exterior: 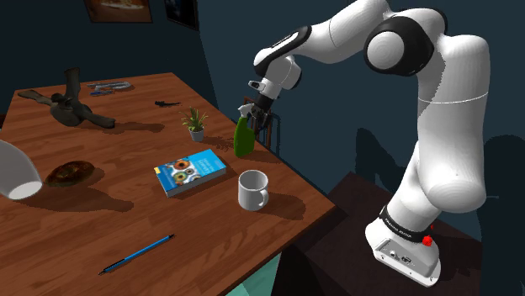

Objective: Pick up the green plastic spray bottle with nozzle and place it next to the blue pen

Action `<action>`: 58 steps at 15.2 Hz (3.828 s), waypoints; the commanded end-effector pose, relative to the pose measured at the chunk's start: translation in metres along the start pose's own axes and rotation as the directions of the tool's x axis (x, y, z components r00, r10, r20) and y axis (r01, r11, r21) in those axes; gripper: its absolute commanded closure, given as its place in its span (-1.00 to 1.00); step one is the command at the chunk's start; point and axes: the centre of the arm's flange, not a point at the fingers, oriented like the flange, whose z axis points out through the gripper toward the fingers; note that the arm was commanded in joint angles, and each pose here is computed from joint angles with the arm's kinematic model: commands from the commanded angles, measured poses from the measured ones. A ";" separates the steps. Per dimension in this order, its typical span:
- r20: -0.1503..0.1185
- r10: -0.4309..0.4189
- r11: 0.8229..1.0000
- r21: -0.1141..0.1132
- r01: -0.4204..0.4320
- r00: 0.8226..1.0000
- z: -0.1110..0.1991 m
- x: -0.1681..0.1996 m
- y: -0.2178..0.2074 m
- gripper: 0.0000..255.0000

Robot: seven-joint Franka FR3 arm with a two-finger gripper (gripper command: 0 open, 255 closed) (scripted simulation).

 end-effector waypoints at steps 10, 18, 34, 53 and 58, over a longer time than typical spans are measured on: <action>0.000 0.000 1.000 0.000 0.000 1.000 0.002 0.000 0.001 1.00; 0.000 0.000 1.000 0.000 0.000 1.000 -0.007 0.005 0.001 1.00; 0.000 0.000 1.000 0.000 0.000 1.000 -0.080 0.047 0.000 1.00; 0.000 0.000 1.000 0.000 0.000 1.000 -0.167 0.097 -0.001 1.00; 0.000 0.000 1.000 0.000 0.000 1.000 -0.190 0.110 -0.002 1.00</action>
